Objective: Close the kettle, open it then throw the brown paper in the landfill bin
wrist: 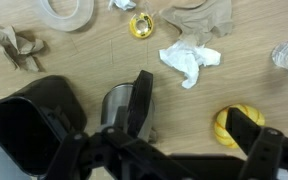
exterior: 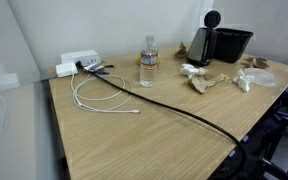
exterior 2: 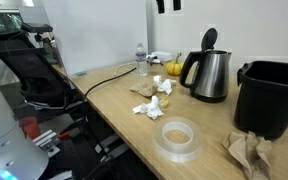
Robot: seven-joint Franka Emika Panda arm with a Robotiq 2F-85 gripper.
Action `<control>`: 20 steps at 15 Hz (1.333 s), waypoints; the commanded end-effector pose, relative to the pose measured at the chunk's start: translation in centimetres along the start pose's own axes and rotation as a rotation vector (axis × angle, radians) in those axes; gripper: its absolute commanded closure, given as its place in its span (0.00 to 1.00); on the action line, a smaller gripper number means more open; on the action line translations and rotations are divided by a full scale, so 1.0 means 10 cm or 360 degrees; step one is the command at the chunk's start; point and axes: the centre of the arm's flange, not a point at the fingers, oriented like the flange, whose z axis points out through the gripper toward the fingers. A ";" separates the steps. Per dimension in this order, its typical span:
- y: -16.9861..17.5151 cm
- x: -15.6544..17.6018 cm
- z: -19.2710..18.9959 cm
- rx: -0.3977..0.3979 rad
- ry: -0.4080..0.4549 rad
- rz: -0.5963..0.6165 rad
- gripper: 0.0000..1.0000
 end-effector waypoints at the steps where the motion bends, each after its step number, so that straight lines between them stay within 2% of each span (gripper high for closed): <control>1: 0.00 0.00 -0.01 0.0000 0.0001 0.0000 0.00; 3: 0.00 -0.01 0.00 0.0000 -0.0001 0.0000 0.00; 7: -0.13 0.09 0.18 -0.0056 0.0097 0.0274 0.00; 12: -0.24 0.29 0.45 -0.0151 0.0225 0.0530 0.01; 13: -0.23 0.34 0.48 -0.0163 0.0251 0.0582 0.25; 14: -0.21 0.37 0.49 -0.0172 0.0277 0.0637 0.26; 20: -0.11 0.53 0.53 -0.0181 0.0391 0.0876 0.67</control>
